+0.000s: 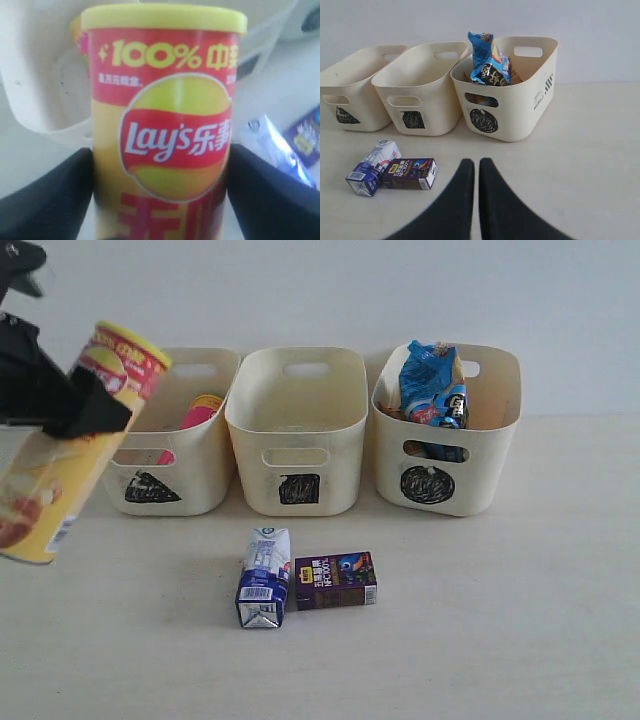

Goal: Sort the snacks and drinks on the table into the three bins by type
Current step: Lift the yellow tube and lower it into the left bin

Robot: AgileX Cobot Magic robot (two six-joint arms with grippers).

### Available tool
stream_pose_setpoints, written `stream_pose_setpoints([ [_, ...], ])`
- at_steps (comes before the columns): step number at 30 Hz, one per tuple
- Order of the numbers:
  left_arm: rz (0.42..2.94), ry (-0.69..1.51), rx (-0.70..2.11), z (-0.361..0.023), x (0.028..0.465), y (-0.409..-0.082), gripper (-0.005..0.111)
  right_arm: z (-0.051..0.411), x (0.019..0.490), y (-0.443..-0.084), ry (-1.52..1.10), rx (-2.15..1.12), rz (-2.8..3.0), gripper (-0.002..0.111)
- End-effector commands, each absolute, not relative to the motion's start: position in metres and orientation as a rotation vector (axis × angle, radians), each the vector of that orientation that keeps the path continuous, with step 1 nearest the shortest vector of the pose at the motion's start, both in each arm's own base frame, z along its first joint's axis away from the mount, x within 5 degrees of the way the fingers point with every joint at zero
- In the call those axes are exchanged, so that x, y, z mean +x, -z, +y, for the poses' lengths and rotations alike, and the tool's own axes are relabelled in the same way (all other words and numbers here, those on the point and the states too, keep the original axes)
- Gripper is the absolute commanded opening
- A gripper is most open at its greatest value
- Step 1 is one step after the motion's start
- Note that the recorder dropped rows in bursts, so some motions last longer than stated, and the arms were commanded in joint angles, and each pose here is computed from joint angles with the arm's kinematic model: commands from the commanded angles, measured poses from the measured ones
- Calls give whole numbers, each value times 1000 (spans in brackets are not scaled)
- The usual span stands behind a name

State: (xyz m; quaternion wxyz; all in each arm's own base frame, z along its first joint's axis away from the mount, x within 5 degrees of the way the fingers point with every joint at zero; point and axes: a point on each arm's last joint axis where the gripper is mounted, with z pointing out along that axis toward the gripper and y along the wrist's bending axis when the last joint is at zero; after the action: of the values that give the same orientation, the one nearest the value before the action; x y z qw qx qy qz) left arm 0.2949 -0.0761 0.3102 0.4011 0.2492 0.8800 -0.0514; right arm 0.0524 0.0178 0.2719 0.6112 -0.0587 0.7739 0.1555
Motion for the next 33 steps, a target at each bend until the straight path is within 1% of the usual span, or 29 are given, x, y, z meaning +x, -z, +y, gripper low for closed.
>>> stream_pose_setpoints([
  [1,2064,193,376,-76,308,-346,4,18,53,-270,-357,-140,1793,1],
  [6,1846,177,257,-75,329,-376,4,18,53,-270,-357,-140,1793,1],
  [8,1787,162,233,-75,338,-379,4,18,53,-270,-357,-140,1793,1],
  [11,1728,140,203,-76,356,-374,4,18,53,-270,-357,-140,1793,1],
  [13,1703,124,186,-77,368,-366,4,18,53,-270,-357,-140,1793,1],
  [18,1637,70,137,-77,401,-332,4,18,53,-270,-357,-140,1793,1],
  [24,1710,34,126,-76,432,-282,4,18,53,-270,-357,-140,1793,1],
  [29,1753,33,133,-79,452,-259,4,18,53,-270,-357,-140,1795,1],
  [31,1776,37,138,-81,459,-251,8,18,53,-270,-356,-140,1797,1],
  [33,1790,40,142,-82,463,-247,16,18,53,-270,-356,-140,1797,1],
])
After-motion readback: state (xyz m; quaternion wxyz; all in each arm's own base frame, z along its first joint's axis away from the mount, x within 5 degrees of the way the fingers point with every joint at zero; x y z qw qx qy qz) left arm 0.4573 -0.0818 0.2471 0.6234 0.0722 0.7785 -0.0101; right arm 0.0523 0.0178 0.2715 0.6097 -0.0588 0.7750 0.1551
